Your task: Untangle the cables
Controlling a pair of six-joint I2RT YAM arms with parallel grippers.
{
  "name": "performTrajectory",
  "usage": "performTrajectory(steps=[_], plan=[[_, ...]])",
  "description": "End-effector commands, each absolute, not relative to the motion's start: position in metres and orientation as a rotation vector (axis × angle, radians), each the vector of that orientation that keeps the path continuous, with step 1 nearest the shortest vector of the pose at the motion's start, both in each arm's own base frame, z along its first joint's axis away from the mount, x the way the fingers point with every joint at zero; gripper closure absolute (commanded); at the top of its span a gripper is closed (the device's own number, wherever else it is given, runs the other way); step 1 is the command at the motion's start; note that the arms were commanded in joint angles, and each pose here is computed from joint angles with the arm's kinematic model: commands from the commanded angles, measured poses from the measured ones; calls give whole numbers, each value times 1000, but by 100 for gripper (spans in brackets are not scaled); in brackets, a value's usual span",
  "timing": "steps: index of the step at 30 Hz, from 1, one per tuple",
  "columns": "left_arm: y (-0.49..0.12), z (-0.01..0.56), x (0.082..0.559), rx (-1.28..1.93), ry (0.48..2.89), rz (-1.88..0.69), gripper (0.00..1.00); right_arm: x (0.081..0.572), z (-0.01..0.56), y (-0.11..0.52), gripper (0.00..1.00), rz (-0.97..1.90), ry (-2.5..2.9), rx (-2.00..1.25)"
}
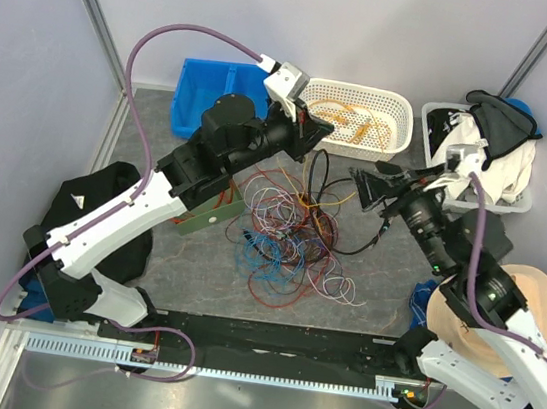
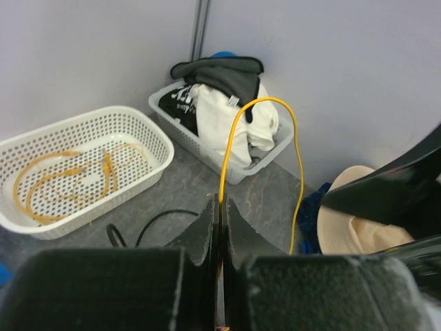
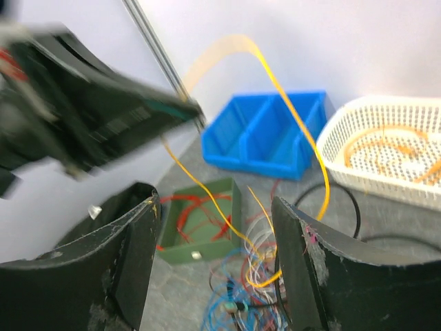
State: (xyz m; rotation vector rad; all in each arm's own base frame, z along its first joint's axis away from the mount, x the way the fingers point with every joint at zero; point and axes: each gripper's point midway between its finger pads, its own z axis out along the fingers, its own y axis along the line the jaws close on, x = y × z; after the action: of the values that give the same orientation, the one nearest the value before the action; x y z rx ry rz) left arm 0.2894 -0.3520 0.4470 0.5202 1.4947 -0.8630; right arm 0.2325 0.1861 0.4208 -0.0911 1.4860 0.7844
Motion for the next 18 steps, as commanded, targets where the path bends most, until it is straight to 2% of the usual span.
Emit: performTrajectory(steps=[1, 8, 18], plan=[[-347, 427, 298, 535, 1528, -788, 98, 225, 458, 175, 27, 762, 1411, -105], [-352, 430, 283, 602, 1502, -847, 98, 252, 446, 158, 27, 531, 1486, -77], [-353, 426, 263, 664, 1493, -925, 98, 283, 419, 159, 28, 391, 1556, -29]])
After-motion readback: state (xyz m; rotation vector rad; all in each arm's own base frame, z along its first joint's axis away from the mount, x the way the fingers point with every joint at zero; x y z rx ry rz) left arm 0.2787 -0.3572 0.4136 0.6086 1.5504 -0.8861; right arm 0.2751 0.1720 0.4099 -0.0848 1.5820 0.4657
